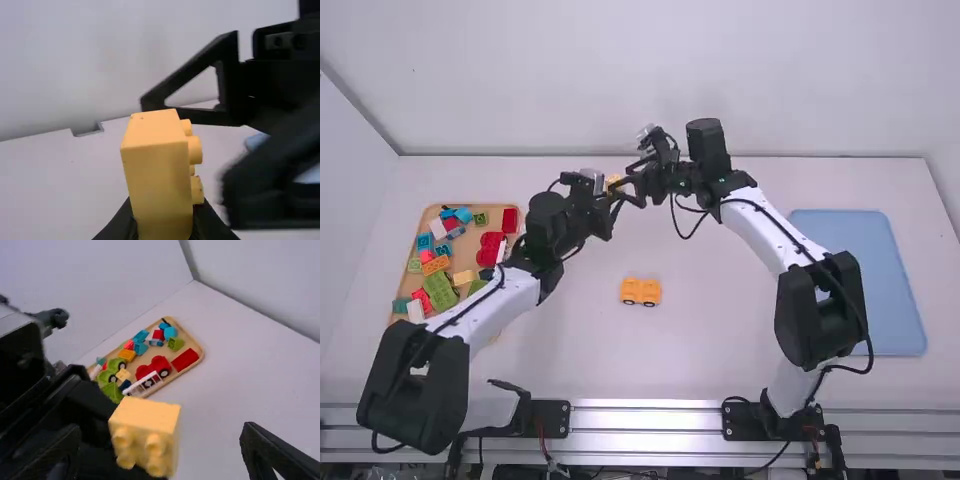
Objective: Assemble lego blocks to make yellow taxi
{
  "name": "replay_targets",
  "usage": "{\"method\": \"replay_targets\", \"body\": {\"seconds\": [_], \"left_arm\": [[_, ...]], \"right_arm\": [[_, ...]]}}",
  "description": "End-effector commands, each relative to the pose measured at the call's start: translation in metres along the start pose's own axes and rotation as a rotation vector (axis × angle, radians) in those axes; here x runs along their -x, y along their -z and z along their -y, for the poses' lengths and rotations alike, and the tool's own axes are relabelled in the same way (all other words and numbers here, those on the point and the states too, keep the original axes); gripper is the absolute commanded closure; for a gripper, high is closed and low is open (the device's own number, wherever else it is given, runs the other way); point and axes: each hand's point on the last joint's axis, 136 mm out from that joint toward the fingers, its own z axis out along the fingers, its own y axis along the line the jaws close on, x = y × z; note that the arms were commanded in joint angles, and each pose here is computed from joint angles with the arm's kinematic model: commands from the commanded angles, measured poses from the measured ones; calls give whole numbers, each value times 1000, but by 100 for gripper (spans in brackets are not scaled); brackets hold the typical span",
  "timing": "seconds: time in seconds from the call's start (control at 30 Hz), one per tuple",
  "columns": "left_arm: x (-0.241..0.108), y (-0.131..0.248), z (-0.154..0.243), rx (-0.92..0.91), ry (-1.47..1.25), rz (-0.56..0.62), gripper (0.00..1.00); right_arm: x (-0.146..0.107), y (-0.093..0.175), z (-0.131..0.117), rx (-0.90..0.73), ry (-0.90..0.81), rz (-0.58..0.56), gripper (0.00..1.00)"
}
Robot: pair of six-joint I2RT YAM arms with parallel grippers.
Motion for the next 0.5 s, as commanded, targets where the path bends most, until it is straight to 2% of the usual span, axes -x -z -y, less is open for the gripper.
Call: {"method": "replay_targets", "body": {"seconds": [0.0, 0.23, 0.47], "left_arm": [[-1, -1, 8, -25, 6, -2, 98], [2, -1, 8, -21, 15, 12, 98], [2, -2, 4, 0, 15, 14, 98]], "right_arm": [[8, -2, 3, -26, 1, 11, 17], [2, -4, 6, -22, -32, 23, 25], [-5, -7, 8, -13, -49, 45, 26]]}}
